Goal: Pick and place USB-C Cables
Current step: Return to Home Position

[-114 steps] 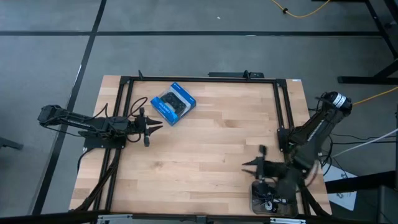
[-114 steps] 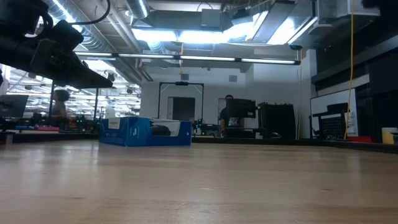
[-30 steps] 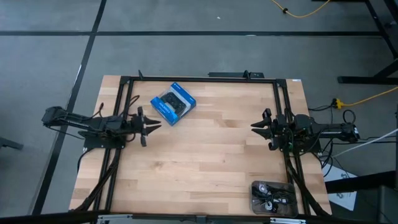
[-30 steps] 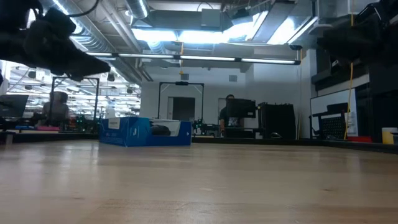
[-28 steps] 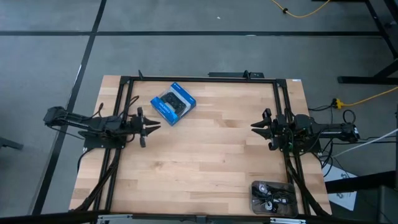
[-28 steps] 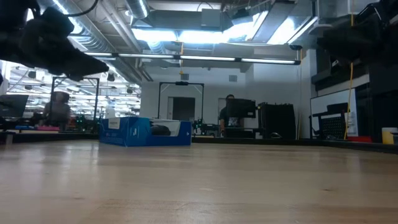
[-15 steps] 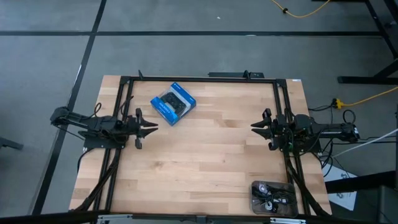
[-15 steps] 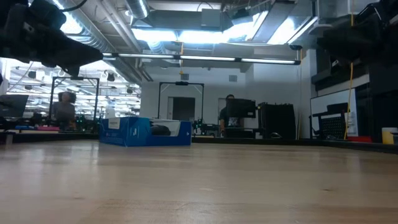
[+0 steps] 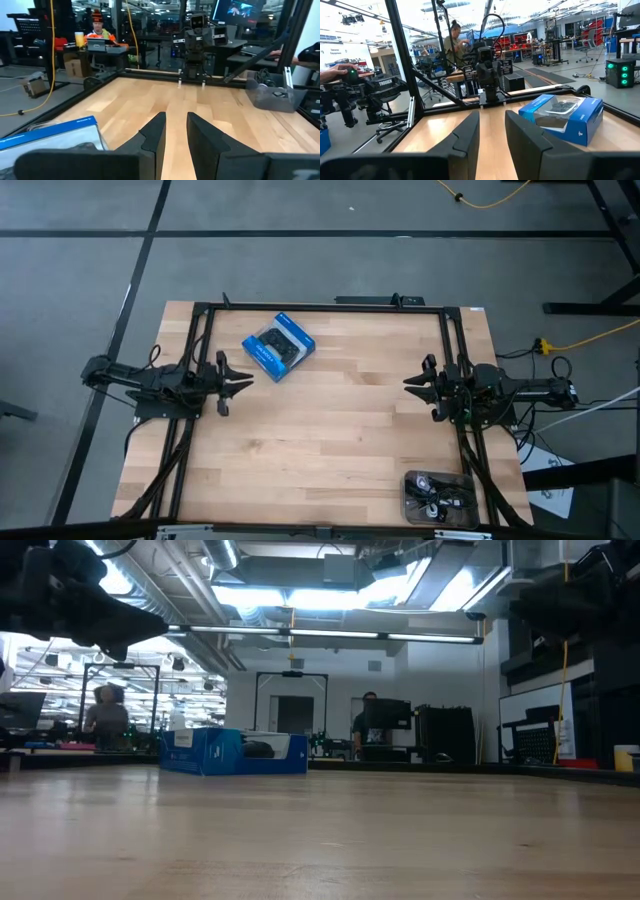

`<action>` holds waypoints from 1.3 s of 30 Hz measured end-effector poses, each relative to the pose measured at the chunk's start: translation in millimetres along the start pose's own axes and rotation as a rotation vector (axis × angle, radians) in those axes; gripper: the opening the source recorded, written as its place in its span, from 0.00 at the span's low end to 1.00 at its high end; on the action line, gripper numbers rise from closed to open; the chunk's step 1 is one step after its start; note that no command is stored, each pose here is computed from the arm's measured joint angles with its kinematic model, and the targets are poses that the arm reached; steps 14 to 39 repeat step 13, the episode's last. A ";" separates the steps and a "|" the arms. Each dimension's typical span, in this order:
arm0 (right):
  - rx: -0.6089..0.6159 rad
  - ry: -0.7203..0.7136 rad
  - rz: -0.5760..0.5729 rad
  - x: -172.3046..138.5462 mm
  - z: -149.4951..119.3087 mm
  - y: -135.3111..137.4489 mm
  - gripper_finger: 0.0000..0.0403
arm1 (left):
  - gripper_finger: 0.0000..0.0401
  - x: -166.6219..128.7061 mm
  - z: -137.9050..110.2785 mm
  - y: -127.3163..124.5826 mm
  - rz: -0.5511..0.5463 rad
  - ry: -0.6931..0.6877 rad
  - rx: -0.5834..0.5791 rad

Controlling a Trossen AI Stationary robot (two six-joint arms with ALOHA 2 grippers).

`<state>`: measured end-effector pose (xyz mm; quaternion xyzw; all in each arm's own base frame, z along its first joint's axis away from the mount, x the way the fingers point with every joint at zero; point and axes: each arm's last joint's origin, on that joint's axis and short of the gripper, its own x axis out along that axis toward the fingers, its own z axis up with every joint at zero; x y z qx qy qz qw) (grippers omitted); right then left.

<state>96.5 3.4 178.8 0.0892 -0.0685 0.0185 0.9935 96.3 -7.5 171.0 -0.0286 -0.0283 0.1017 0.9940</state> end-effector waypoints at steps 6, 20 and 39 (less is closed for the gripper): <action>0.000 0.000 0.000 0.0 0.0 0.0 0.24 | 0.18 0.3 0.1 1.2 0.013 -0.002 0.000; 0.000 0.000 0.000 0.0 0.0 0.0 0.24 | 0.18 0.3 0.1 1.2 0.013 -0.002 0.000; 0.000 0.000 0.000 0.0 0.0 0.0 0.24 | 0.18 0.3 0.1 1.2 0.013 -0.002 0.000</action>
